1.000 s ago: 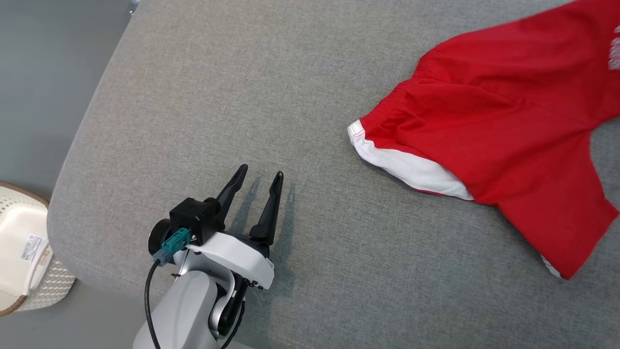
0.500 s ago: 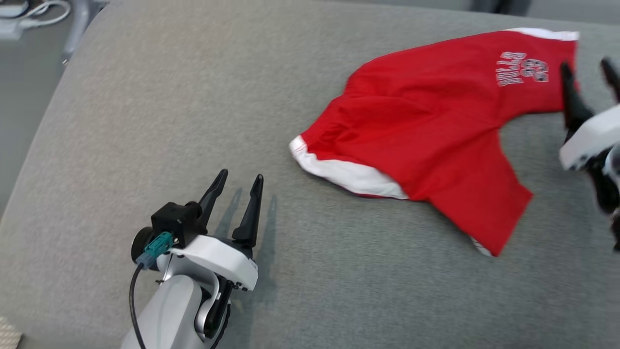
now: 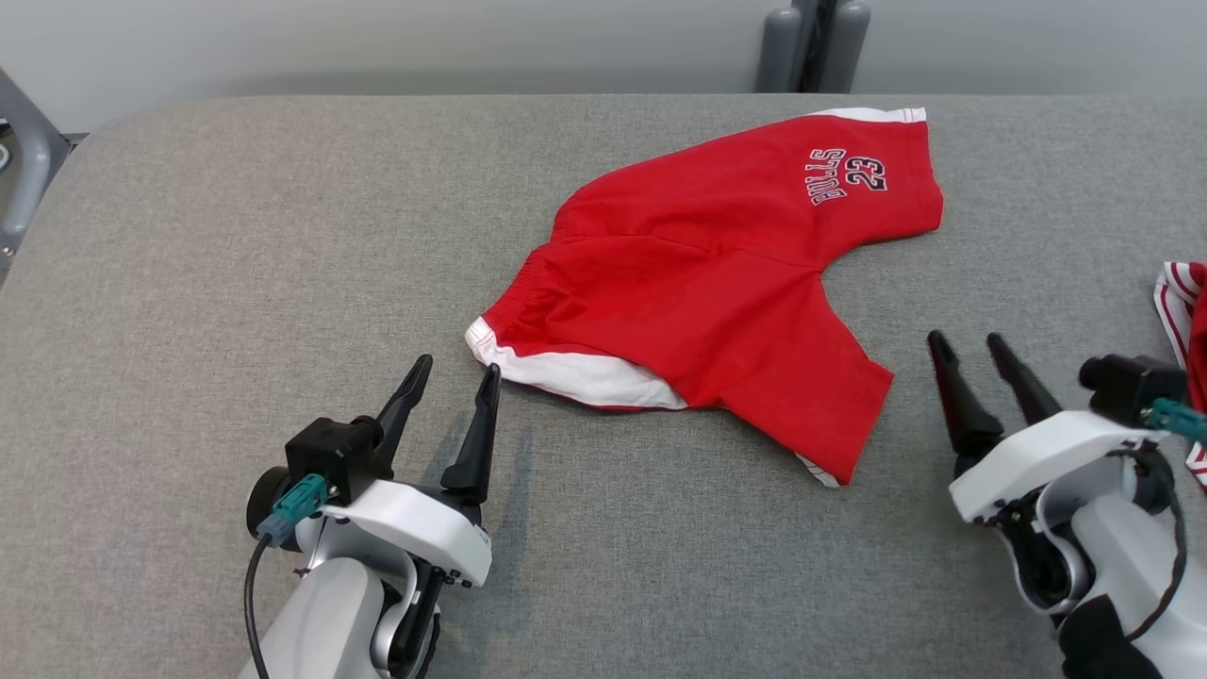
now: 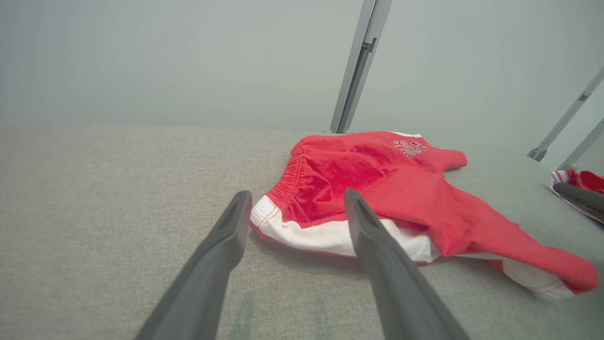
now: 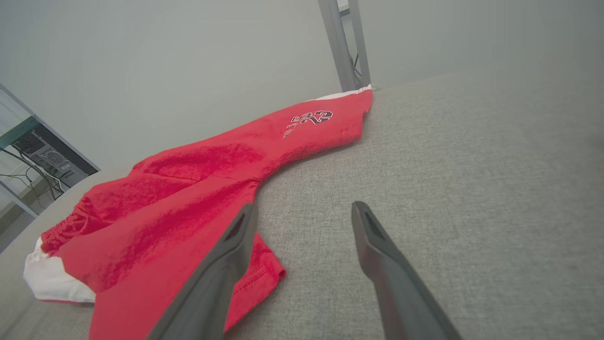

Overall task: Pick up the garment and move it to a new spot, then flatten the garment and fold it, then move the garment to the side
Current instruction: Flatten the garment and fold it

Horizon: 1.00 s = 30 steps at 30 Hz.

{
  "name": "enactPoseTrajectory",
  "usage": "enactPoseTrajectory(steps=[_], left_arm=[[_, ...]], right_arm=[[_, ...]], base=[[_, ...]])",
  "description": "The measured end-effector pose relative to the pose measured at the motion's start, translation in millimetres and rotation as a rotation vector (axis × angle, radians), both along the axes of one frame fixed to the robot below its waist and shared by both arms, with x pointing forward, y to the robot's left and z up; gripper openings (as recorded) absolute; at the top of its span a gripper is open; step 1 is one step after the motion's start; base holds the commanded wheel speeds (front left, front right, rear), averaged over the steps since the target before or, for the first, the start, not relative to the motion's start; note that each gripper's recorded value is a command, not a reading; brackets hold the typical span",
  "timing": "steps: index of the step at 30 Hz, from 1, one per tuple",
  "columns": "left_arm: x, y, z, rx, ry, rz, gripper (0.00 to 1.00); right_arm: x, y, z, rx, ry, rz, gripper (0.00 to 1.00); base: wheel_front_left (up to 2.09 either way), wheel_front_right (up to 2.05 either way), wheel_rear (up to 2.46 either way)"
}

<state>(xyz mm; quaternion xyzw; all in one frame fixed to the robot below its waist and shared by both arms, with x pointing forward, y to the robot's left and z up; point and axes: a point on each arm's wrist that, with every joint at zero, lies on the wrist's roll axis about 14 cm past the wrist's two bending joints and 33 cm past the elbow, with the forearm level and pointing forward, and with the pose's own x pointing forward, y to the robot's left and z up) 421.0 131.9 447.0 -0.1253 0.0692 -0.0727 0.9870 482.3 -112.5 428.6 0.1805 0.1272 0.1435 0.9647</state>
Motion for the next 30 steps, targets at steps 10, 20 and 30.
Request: enactPoseTrajectory(steps=[10, 20, 30], left_arm=[[-5, 7, -3, 0.014, 0.008, 0.013, 1.0], [-11, 22, -4, 0.018, 0.016, 0.055, 1.0], [-16, 26, -4, 0.013, 0.017, 0.072, 1.0]], right_arm=[[-20, 25, -37, -0.086, 0.113, 0.117, 1.0], [-19, 39, -49, -0.115, 0.154, 0.171, 0.0], [4, 30, -23, -0.123, 0.059, 0.141, 0.0]], base=[[0.0, 0.0, 0.0], [0.0, 0.0, 0.0], [0.0, 0.0, 0.0]])
